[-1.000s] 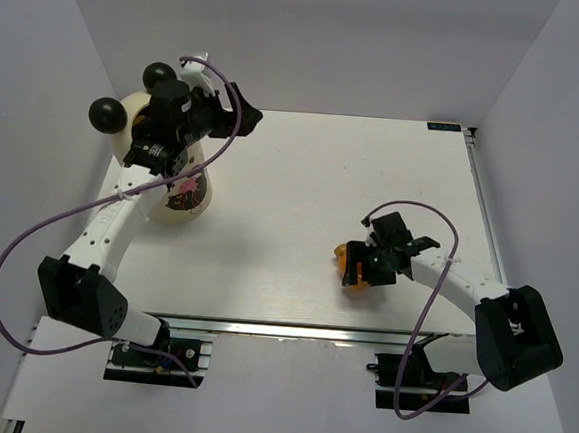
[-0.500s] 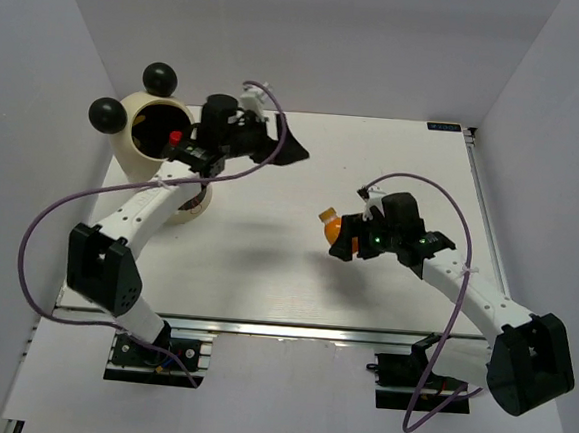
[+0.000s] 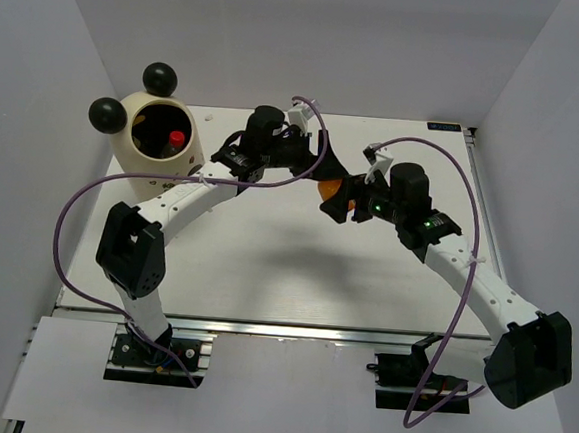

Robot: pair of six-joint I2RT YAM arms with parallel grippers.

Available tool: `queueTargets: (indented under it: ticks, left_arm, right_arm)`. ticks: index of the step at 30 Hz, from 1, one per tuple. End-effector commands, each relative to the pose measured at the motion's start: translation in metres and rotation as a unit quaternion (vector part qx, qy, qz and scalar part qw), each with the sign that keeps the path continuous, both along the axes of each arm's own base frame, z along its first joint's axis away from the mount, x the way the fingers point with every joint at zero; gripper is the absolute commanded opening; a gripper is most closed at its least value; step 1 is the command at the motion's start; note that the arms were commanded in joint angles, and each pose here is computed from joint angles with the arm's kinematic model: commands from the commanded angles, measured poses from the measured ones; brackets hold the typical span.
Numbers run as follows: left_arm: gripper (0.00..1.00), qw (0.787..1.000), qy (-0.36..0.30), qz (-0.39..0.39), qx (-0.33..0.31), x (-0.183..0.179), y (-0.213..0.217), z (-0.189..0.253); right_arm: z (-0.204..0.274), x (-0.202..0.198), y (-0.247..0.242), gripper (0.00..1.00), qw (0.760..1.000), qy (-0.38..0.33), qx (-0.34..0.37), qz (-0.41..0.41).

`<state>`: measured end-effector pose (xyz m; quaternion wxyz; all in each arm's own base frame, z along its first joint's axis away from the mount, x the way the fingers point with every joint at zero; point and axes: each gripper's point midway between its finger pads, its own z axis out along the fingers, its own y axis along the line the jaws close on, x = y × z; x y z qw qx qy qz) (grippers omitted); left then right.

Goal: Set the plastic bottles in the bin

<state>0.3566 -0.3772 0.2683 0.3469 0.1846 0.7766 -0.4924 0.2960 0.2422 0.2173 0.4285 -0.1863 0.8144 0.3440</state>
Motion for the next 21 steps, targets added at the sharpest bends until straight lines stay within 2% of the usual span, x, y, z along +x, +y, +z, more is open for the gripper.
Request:
queueTargets:
  ticks: [1,2,4,5,6,7,8,9,11,12,13,14,15,17,21]
  left_arm:
    - [0.96,0.999,-0.034,-0.011,-0.038,-0.006,-0.002,0.035]
    - [0.88,0.999,-0.034,-0.008,-0.038,-0.005,-0.001,0.035]
    - [0.61,0.999,-0.035,-0.009,-0.04,-0.004,-0.002,0.034]
    - [0.35,0.998,-0.037,-0.011,-0.041,-0.004,-0.003,0.035]
    - [0.27,0.998,-0.036,-0.015,-0.042,-0.005,-0.004,0.036]
    - [0.2,0.998,-0.039,-0.015,-0.045,-0.005,-0.004,0.038]
    - [0.09,0.998,-0.04,-0.015,-0.047,-0.005,-0.005,0.039]
    - [0.03,0.998,-0.045,-0.009,-0.047,-0.003,-0.003,0.041]
    - [0.0,0.998,-0.055,0.005,-0.041,0.002,-0.001,0.049]
    - [0.0,0.997,-0.072,0.012,-0.034,0.006,0.001,0.053]
    - [0.0,0.996,-0.076,0.036,-0.016,0.013,0.007,0.053]
    - [0.0,0.995,-0.084,0.049,-0.005,0.017,0.011,0.056]
    - [0.0,0.991,-0.116,0.064,0.002,0.023,0.016,0.074]
    - [0.0,0.982,-0.129,0.132,0.048,0.04,0.039,0.076]
    - [0.0,0.939,-0.174,0.271,0.119,0.07,0.106,0.103]
  right_arm:
    - [0.049,0.019,0.008,0.22,0.996,-0.065,0.055,-0.024]
    - [0.053,0.019,0.011,0.23,0.995,-0.069,0.066,-0.02]
    - [0.058,0.021,0.013,0.23,0.994,-0.068,0.081,-0.022]
    - [0.056,0.024,0.013,0.23,0.994,-0.066,0.08,-0.031]
    - [0.056,0.026,0.011,0.24,0.994,-0.067,0.078,-0.037]
    - [0.056,0.028,0.01,0.31,0.994,-0.068,0.076,-0.043]
    - [0.054,0.029,0.011,0.35,0.994,-0.068,0.076,-0.043]
    - [0.056,0.029,0.011,0.36,0.994,-0.069,0.077,-0.041]
    - [0.056,0.027,0.014,0.5,0.994,-0.065,0.079,-0.031]
    - [0.057,0.026,0.015,0.62,0.994,-0.064,0.081,-0.028]
    - [0.057,0.023,0.017,0.82,0.994,-0.06,0.087,-0.021]
    - [0.059,0.022,0.016,0.89,0.994,-0.061,0.09,-0.02]
    - [0.06,0.02,0.017,0.89,0.994,-0.062,0.091,-0.018]
    - [0.063,0.015,0.015,0.89,0.993,-0.069,0.093,-0.013]
    - [0.065,0.01,0.007,0.89,0.993,-0.08,0.09,-0.019]
